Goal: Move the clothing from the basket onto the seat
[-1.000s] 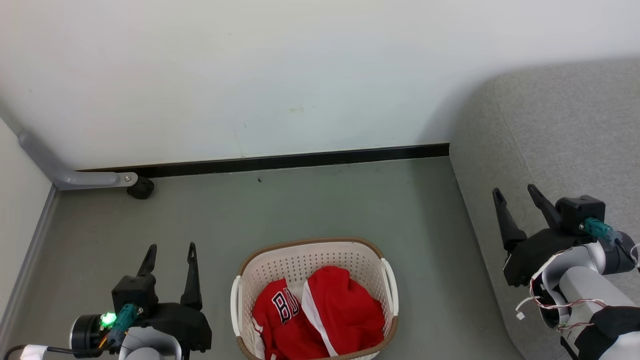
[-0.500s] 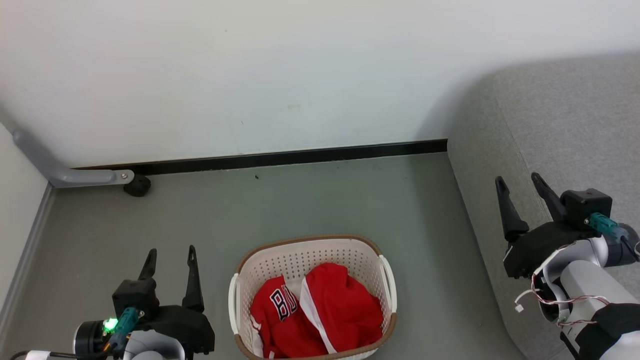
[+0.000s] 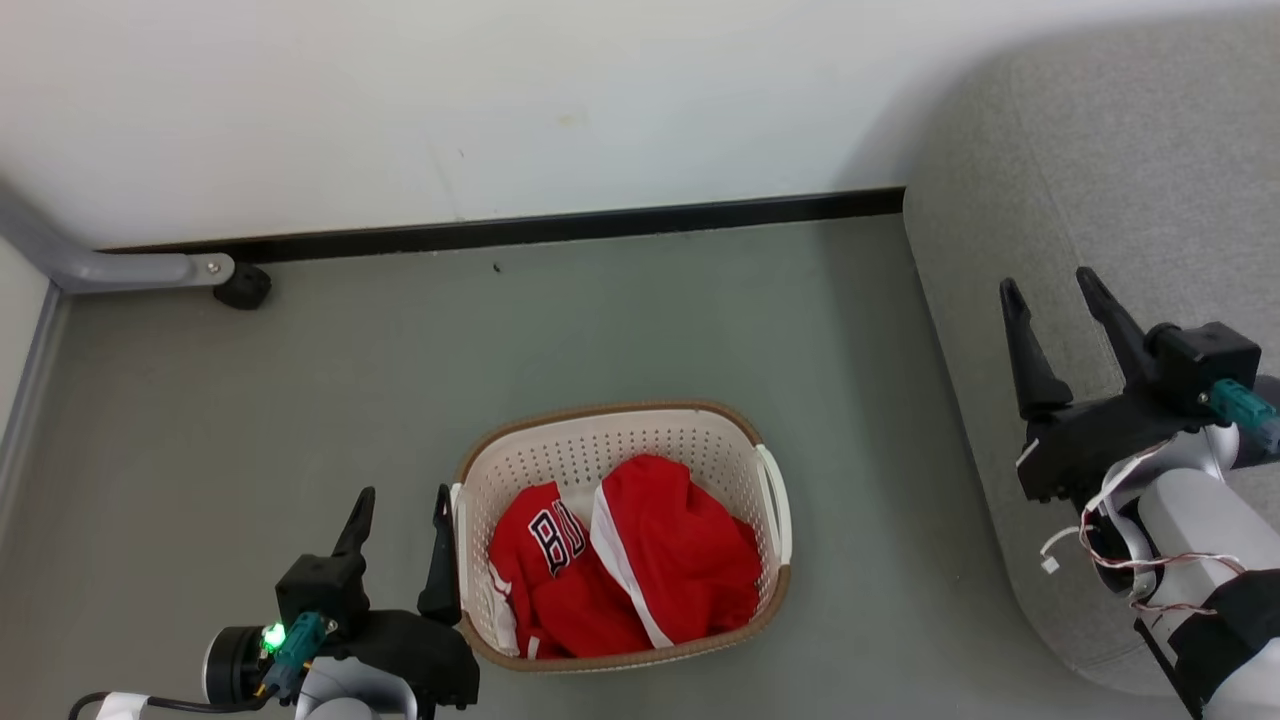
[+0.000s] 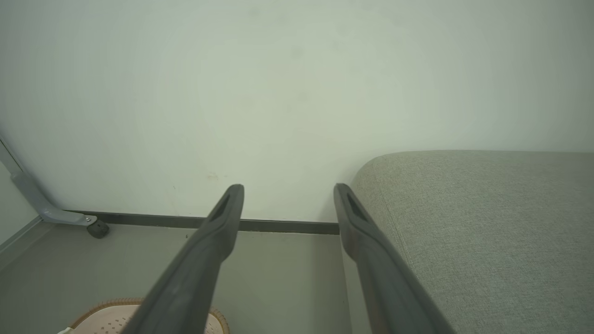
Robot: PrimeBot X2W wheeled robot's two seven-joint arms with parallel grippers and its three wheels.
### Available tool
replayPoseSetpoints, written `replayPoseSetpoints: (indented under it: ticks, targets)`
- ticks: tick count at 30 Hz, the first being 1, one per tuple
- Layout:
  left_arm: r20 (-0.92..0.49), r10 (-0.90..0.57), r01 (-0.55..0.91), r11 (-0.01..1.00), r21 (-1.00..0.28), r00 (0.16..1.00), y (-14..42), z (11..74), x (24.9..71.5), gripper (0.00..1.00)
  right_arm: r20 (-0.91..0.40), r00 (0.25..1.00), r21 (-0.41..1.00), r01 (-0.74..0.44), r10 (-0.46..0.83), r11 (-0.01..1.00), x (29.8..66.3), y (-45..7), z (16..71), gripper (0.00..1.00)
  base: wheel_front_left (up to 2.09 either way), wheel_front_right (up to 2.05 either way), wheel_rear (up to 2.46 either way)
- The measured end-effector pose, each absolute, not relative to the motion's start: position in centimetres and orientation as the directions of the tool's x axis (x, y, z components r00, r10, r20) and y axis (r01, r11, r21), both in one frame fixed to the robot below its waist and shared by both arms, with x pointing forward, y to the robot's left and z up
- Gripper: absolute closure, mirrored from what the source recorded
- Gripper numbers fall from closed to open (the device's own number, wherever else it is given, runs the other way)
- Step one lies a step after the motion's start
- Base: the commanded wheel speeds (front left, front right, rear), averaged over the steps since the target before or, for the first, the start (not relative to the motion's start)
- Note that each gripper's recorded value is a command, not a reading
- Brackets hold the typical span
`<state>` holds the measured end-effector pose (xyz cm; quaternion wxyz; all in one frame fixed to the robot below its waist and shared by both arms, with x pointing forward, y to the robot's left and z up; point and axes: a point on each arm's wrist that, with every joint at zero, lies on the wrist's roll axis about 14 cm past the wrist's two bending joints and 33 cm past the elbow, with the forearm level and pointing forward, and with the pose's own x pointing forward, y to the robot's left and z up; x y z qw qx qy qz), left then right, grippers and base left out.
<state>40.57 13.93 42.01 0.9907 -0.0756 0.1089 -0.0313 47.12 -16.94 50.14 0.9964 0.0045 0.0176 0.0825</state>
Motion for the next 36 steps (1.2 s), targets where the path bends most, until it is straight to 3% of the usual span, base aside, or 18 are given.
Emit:
replayPoseSetpoints:
  ticks: [20,36]
  targets:
    - [-0.384,-0.228,0.144,0.961,-0.235,0.895,9.4,33.8,43.5,0.0,0.028,0.972,-0.034,-0.234,0.235,0.972,54.0,-14.8,48.7,0.0,0.0,0.0,0.0]
    - [-0.395,-0.379,0.26,0.91,-0.324,0.837,4.2,28.8,49.5,0.0,0.07,0.967,-0.031,-0.242,0.244,0.97,58.6,-14.6,46.1,0.0,0.0,0.0,0.0]
